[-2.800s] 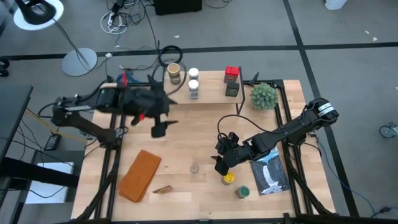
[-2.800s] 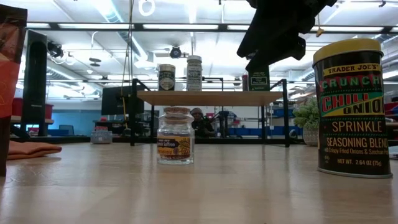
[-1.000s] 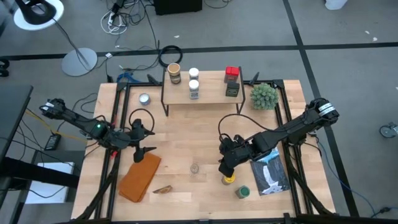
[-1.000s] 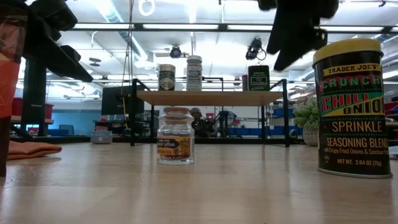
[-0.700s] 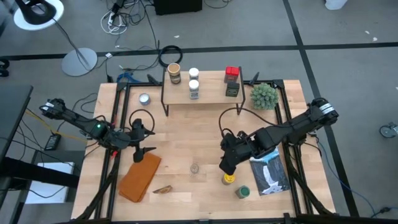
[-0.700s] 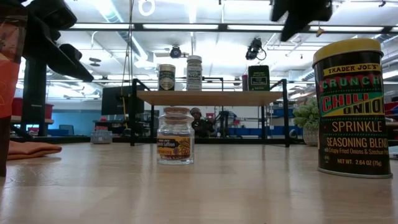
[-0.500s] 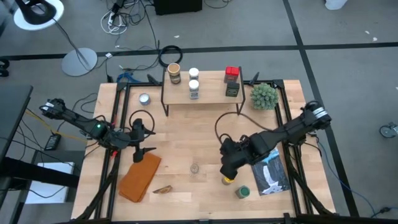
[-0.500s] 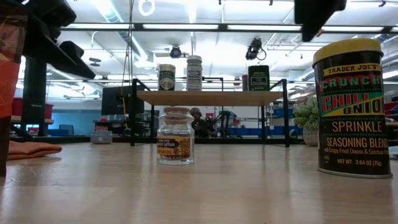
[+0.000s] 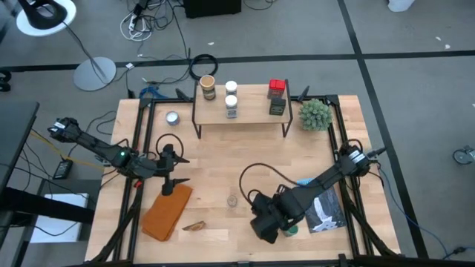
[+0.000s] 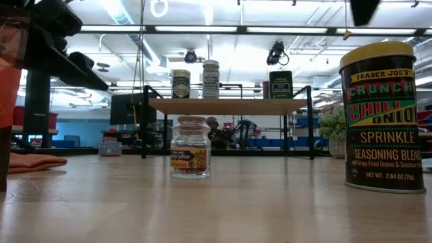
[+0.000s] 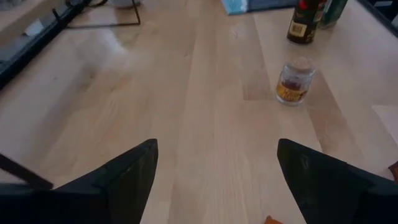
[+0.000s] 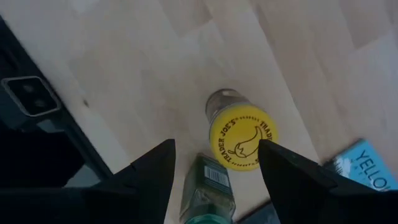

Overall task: Shelf spices
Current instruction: Put the yellow seasoning bottle on the shelf

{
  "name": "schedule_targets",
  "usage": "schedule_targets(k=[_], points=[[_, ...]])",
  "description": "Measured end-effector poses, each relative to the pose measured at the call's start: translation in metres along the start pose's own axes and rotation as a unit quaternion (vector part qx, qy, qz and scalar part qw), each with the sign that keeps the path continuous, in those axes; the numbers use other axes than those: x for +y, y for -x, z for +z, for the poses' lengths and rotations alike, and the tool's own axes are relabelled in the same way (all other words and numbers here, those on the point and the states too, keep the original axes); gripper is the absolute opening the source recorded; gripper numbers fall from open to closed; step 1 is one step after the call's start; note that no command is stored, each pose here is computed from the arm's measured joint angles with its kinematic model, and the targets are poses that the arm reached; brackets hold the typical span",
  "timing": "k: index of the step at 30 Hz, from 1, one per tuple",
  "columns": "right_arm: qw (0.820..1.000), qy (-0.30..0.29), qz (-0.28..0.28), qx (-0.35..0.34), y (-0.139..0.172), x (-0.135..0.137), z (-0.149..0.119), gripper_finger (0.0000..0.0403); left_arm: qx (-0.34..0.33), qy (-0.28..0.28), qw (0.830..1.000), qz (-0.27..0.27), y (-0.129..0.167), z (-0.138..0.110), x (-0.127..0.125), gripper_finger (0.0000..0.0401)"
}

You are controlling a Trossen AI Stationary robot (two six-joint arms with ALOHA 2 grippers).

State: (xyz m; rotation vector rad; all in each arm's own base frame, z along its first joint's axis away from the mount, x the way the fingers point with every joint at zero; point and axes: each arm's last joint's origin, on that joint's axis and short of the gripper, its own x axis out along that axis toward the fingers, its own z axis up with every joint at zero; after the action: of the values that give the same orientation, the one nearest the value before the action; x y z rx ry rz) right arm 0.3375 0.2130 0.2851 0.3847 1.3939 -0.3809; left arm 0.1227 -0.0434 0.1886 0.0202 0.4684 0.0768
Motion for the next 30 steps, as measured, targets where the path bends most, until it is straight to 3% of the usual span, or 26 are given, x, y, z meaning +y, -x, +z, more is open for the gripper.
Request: schedule_targets(k=[20, 30], points=[[0.999, -0.006, -0.048, 0.018, -0.018, -0.005, 0.004, 0.0229, -0.013, -0.003, 1.0, -0.02, 0.001, 0.006, -0.002, 0.0335], [0.998, 0.02, -0.049, 0.03, -0.035, -0.006, 0.001, 0.0229, -0.013, -0.003, 1.0, -0.02, 0.001, 0.006, -0.002, 0.0335]])
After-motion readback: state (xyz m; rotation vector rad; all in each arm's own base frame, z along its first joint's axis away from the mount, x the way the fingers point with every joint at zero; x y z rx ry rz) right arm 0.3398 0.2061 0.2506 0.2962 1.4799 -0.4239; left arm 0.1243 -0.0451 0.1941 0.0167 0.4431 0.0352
